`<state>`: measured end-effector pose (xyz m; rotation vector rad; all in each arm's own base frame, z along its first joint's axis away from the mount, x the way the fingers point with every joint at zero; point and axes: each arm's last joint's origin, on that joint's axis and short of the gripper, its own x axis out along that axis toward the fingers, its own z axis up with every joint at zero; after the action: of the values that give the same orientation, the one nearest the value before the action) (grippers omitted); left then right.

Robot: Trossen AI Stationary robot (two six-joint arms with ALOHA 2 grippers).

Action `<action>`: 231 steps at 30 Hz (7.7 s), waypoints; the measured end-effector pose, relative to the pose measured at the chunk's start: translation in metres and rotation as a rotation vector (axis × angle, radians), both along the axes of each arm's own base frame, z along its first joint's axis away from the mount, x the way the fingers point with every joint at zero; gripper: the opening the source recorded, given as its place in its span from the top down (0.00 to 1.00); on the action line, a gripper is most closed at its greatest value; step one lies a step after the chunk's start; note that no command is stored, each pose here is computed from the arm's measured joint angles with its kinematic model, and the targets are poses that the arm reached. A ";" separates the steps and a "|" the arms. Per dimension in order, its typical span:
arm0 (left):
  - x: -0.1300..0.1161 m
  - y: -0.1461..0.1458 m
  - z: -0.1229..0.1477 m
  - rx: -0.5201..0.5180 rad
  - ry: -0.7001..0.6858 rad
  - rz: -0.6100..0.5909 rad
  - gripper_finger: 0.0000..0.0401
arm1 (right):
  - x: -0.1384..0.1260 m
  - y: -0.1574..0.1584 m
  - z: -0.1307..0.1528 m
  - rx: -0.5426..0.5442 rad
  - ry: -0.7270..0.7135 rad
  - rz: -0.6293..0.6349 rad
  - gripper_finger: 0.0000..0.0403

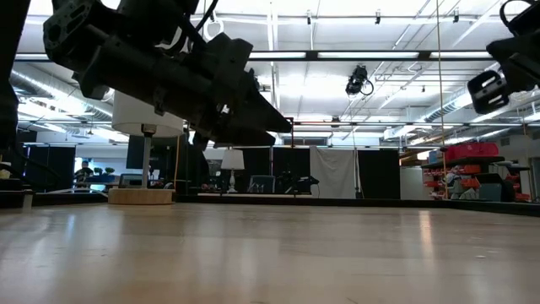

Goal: Pick & Place Makeup Supplies
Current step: Return to Home Position

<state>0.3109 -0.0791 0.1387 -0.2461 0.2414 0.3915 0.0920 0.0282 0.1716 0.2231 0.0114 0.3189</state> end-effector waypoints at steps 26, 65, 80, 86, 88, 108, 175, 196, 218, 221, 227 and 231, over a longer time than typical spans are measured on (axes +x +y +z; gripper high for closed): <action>-0.035 0.039 0.085 0.133 0.047 -0.209 0.97 | 0.002 -0.001 -0.002 -0.076 -0.009 -0.046 0.97; -0.167 0.100 0.042 0.162 -0.490 -0.508 1.00 | 0.002 -0.001 -0.002 -0.073 -0.009 -0.046 0.97; -0.187 0.085 0.043 0.204 -0.399 -0.469 1.00 | 0.002 -0.001 -0.002 -0.074 -0.009 -0.046 0.97; -0.199 0.085 0.042 0.202 -0.382 -0.412 1.00 | 0.002 -0.001 -0.002 -0.074 -0.009 -0.046 0.97; -0.203 0.085 0.041 0.199 -0.383 -0.403 0.99 | 0.002 -0.001 -0.002 -0.074 -0.009 -0.046 0.97; -0.214 0.087 0.029 0.169 -0.280 -0.310 0.99 | 0.002 -0.001 -0.002 -0.074 -0.010 -0.046 0.97; -0.211 0.087 0.029 0.140 -0.275 -0.310 0.99 | 0.005 -0.028 -0.001 0.006 -0.002 -0.307 0.97; -0.211 0.087 0.029 0.140 -0.275 -0.310 0.99 | 0.005 -0.028 -0.001 0.006 -0.002 -0.308 0.97; -0.211 0.085 0.029 0.137 -0.276 -0.329 0.99 | 0.005 -0.028 -0.001 0.006 -0.002 -0.308 0.97; -0.211 0.085 0.029 0.137 -0.276 -0.328 0.99 | 0.005 -0.028 -0.001 0.006 -0.002 -0.308 0.97; -0.211 0.085 0.029 0.138 -0.276 -0.328 0.99 | 0.005 -0.028 -0.001 0.006 -0.002 -0.308 0.97; -0.211 0.085 0.029 0.138 -0.276 -0.327 0.99 | 0.005 -0.028 -0.001 0.006 -0.002 -0.308 0.97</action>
<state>0.0995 0.0062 0.1675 -0.1196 -0.0190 0.0467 0.0969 0.0003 0.1704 0.2267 -0.0253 0.0125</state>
